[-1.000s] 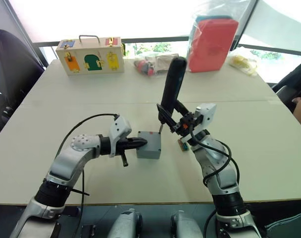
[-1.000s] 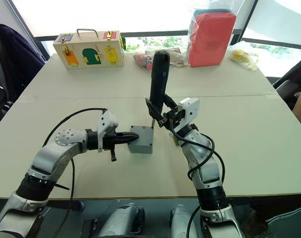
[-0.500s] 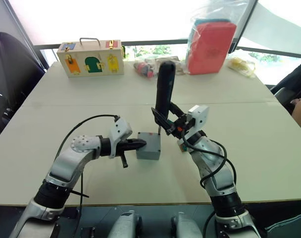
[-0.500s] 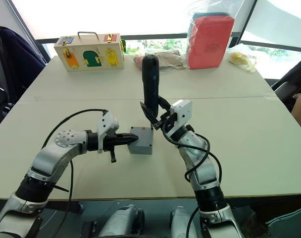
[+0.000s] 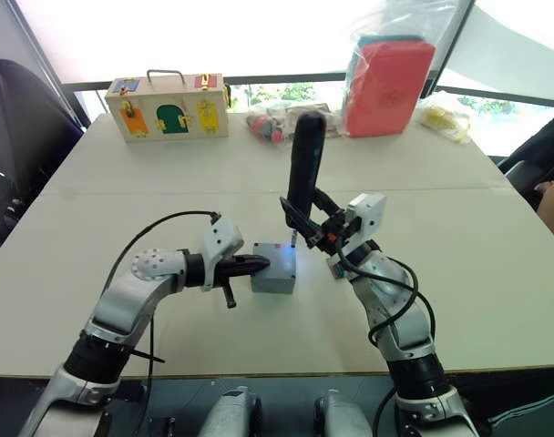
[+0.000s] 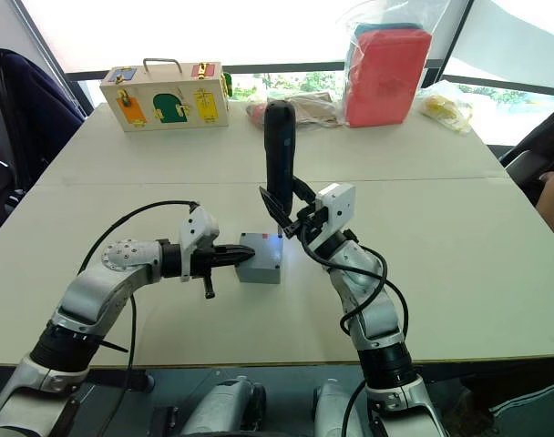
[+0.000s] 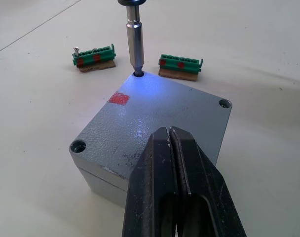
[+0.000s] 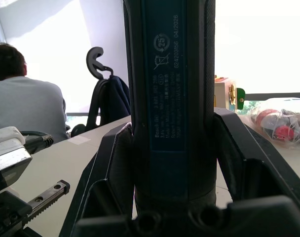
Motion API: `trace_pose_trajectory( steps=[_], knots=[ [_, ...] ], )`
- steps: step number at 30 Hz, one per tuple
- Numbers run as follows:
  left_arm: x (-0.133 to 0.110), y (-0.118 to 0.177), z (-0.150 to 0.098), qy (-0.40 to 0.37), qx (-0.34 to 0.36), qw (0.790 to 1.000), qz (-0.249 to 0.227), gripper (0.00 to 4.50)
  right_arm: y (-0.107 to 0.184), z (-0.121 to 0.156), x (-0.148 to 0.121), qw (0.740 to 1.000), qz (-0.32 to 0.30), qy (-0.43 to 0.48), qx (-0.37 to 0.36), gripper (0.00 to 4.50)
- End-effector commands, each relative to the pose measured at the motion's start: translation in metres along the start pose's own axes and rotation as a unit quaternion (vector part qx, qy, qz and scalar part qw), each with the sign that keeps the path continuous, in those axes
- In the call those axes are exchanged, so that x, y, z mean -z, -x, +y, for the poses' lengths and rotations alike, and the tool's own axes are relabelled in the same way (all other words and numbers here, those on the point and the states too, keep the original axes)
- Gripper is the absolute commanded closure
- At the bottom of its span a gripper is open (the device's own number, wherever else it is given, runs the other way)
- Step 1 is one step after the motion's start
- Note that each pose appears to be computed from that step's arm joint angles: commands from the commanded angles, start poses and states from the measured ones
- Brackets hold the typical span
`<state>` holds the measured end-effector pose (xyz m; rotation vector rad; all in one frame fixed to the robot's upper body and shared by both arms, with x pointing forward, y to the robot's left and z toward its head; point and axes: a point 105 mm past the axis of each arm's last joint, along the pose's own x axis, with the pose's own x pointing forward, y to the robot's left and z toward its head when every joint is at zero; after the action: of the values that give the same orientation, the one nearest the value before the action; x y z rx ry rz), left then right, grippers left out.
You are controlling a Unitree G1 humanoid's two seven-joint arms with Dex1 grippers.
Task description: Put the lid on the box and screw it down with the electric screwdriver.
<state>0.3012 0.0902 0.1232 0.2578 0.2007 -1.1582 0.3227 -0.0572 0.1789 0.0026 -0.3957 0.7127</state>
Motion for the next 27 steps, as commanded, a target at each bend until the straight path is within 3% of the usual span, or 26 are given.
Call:
trace_pose_trajectory(
  steps=[1, 4, 16, 18, 22, 24, 27],
  knots=[
    [0.003, -0.002, 0.001, 0.003, -0.005, 1.0, 0.001, 4.5, 0.009, 0.002, 0.036, 0.997, 0.07, -0.039, 0.003, 2.56],
    [0.004, -0.002, 0.001, 0.003, -0.006, 1.0, 0.001, 4.5, 0.004, 0.0, 0.025, 0.998, 0.055, -0.031, 0.0, 2.56],
    [0.005, -0.002, 0.008, 0.013, -0.02, 1.0, -0.005, 4.5, -0.016, -0.029, -0.083, 0.999, -0.044, -0.002, 0.006, 2.56],
    [-0.001, 0.0, 0.012, 0.014, -0.028, 0.999, -0.02, 4.5, -0.021, -0.049, -0.098, 0.998, -0.037, -0.014, 0.057, 2.56],
    [-0.026, 0.003, 0.024, 0.025, -0.053, 0.996, -0.07, 4.5, -0.027, -0.057, -0.117, 0.996, -0.027, -0.074, 0.043, 2.56],
    [-0.046, 0.006, 0.028, 0.028, -0.051, 0.993, -0.098, 4.5, -0.025, -0.074, -0.117, 0.99, 0.007, -0.126, 0.067, 2.56],
    [-0.062, 0.009, 0.021, 0.011, -0.024, 0.994, -0.102, 4.5, -0.012, -0.095, -0.104, 0.98, 0.091, -0.151, 0.097, 2.56]
  ],
)
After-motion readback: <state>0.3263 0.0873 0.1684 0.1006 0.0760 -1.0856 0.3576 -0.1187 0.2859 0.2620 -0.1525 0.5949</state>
